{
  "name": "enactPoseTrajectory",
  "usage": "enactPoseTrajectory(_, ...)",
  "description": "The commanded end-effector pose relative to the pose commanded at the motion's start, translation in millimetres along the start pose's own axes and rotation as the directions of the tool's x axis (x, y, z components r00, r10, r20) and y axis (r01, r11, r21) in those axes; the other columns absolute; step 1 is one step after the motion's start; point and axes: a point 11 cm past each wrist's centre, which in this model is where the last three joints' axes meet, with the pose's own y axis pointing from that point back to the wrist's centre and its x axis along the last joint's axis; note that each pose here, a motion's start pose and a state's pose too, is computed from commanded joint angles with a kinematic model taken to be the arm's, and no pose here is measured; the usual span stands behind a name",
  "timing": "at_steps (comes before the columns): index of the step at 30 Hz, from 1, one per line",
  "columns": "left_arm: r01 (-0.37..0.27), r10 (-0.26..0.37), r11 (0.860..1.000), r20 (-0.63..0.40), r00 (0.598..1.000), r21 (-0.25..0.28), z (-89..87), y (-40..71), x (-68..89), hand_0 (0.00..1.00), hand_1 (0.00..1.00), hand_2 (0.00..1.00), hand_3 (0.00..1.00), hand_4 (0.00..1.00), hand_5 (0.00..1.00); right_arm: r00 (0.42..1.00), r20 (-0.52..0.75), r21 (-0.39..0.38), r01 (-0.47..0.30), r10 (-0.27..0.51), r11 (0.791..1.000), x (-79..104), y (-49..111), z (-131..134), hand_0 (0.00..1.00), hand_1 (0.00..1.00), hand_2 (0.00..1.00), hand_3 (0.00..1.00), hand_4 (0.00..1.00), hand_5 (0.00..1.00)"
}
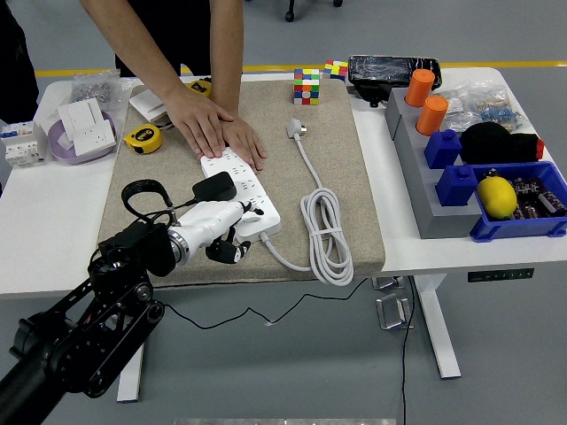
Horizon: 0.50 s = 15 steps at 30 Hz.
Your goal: Pick up the plug,place it near the board,insert it into the board,press the button
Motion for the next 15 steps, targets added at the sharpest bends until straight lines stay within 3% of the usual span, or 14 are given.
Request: enactPoseTrajectory(15,-0.002,0.003,1.000,-0.012,1.000,0.008,-3.9,-3.7,0.0,0.184,0.055,0.146,0.885,0.568,0.002,1.000,0.003,0.003,0.001,-0.001,1.000,0.1,0.2,-1.8,0.998,0.892,0.821,0.828,0.998,0.998)
